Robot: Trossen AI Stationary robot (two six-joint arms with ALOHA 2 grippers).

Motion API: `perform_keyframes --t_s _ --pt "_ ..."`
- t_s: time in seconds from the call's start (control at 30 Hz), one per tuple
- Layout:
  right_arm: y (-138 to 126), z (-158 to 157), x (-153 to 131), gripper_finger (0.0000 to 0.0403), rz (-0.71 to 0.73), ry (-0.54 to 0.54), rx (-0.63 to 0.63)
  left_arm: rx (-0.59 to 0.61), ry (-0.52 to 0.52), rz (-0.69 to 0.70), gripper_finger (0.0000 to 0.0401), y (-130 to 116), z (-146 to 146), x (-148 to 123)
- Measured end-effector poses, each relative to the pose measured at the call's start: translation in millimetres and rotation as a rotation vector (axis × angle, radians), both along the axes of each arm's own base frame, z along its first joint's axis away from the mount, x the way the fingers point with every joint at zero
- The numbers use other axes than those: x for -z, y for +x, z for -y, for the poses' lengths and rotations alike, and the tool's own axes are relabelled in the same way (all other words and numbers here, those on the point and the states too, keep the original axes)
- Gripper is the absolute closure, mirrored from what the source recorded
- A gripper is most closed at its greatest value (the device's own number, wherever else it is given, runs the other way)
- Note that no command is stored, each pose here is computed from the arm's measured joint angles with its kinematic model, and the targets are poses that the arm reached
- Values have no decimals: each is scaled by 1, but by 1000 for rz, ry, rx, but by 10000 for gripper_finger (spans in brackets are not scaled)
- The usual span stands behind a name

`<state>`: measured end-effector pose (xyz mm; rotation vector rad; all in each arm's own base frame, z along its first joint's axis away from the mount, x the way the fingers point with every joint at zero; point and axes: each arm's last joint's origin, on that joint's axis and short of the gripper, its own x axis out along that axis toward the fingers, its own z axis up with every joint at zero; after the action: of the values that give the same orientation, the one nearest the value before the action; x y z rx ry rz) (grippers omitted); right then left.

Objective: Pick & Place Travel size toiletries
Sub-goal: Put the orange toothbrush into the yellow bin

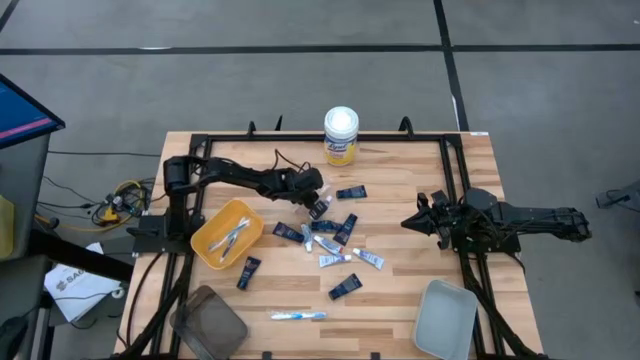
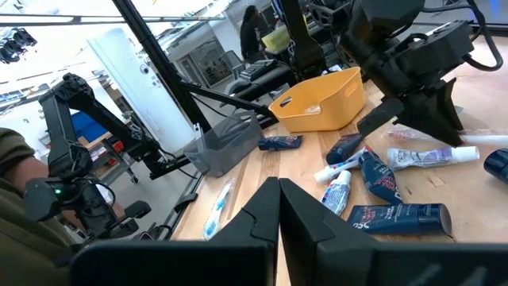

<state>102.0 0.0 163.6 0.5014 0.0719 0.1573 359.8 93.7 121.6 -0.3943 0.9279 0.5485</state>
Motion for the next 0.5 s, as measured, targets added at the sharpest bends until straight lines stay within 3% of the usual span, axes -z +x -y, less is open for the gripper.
perform_keyframes --t_s 0.23,0.5 --pt "0 0 0 403 0 0 0 -21 -37 86 387 -1 -3 -23" --pt "0 0 0 403 1 0 -1 -26 3 202 382 -25 4 -95"
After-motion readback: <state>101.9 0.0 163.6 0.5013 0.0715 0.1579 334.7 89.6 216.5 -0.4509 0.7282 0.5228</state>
